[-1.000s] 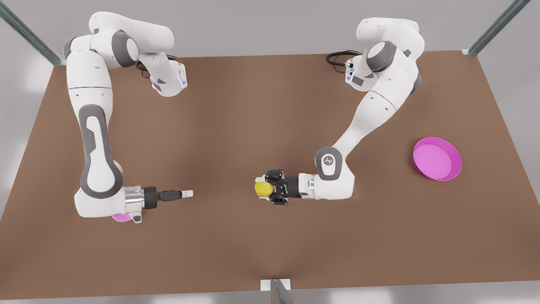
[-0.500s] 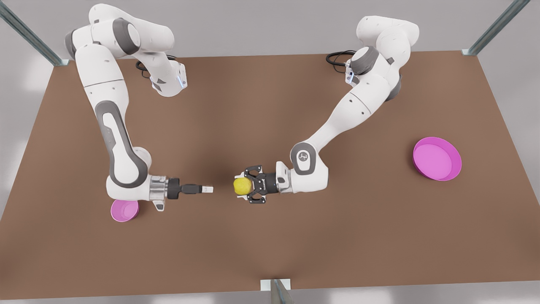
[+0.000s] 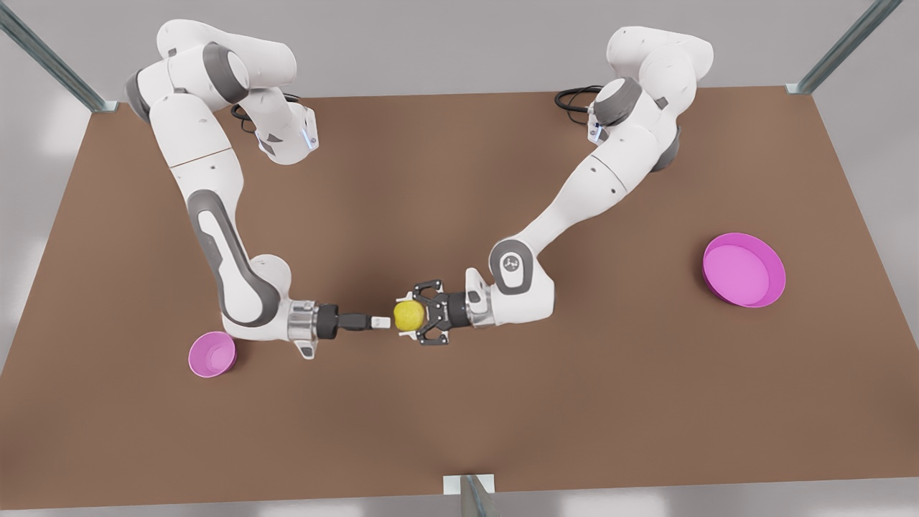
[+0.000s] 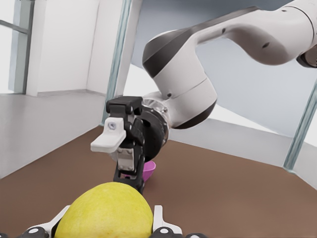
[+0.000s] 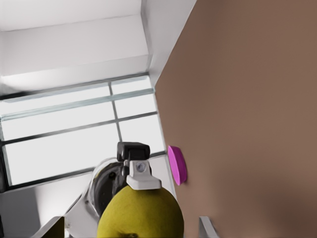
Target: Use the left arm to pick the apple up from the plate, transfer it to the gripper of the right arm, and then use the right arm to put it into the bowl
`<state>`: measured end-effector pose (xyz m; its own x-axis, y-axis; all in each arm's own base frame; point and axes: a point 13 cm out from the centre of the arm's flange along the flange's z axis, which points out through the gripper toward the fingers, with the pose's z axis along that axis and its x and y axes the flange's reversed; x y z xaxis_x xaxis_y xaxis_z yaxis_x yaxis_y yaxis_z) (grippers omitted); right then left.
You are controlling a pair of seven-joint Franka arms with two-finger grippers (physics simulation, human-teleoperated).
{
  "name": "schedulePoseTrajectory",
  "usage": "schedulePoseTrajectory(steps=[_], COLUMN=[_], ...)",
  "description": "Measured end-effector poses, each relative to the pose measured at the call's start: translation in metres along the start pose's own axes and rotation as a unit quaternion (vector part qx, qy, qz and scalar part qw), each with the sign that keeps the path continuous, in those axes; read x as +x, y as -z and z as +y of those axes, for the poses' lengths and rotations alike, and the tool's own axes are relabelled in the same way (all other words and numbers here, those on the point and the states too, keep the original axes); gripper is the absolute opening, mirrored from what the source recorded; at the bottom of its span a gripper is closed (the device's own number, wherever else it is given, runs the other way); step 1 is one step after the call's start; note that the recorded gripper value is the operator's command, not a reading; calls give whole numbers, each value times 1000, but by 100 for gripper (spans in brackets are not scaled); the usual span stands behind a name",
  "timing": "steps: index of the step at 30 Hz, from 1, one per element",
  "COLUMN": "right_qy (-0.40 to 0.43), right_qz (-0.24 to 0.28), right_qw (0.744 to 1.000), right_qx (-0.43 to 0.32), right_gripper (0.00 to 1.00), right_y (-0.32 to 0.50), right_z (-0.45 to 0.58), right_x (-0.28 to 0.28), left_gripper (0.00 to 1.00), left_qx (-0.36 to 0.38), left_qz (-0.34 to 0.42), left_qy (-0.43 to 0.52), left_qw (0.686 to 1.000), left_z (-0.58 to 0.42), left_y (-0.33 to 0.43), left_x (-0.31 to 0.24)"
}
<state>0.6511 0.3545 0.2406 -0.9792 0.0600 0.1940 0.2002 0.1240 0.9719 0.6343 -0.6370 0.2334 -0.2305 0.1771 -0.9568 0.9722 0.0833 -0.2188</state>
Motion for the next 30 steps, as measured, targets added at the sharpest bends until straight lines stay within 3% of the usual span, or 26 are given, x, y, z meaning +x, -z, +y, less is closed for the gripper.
schedulePoseTrajectory(steps=[21,29,30], right_qy=[65,87,89], right_qz=[45,19,16], right_qw=[996,996,996], right_qx=[-33,-21,-19], right_gripper=[100,100,95], right_y=[-36,-50,-50], right_z=[-9,-8,-8], right_x=[37,26,25], left_gripper=[66,66,66], left_qx=[-6,-7,-7], left_qz=[1,1,1], left_qy=[-56,-66,-67], left_qw=[998,998,998], left_z=[-1,-1,-1], left_y=[-5,-5,-5], left_x=[5,5,5])
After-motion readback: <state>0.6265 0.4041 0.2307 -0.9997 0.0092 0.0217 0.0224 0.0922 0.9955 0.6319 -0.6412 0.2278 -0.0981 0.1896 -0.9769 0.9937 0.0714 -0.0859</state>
